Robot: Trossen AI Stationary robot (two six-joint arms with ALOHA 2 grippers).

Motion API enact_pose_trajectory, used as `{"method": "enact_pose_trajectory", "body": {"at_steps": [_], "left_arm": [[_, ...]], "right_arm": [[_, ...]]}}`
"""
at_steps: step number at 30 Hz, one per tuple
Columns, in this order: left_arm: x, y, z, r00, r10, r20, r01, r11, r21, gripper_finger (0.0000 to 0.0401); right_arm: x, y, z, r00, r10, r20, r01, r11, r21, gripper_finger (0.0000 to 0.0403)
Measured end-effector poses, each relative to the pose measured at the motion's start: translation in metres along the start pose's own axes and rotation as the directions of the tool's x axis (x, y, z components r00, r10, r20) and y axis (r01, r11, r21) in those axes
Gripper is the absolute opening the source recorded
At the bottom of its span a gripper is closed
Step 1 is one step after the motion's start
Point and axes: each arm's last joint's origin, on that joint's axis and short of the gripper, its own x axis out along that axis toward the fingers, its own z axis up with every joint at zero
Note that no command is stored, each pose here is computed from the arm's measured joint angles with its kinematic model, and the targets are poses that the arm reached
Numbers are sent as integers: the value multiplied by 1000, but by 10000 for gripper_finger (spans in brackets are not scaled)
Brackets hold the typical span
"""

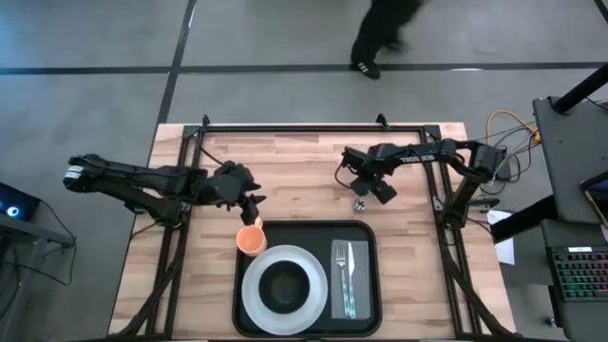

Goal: Set up tray
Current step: Put the green spoon on the gray napkin to the right of the blue knife

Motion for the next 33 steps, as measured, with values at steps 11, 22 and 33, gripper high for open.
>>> {"method": "enact_pose_trajectory", "body": {"at_steps": [11, 22, 33], "left_arm": [[-2, -1, 3, 999, -20, 36, 21, 1000, -17, 166], [-2, -1, 3, 999, -20, 35, 21, 1000, -16, 166], [-2, -1, 3, 999, -18, 31, 18, 1000, 11, 166]], "right_arm": [[10, 5, -2, 999, 36, -23, -29, 972, 235, 83], [-18, 4, 0, 986, 132, 100, -139, 329, 934, 38], [-98, 85, 30, 947, -114, 300, -313, -534, 785, 41]]}}
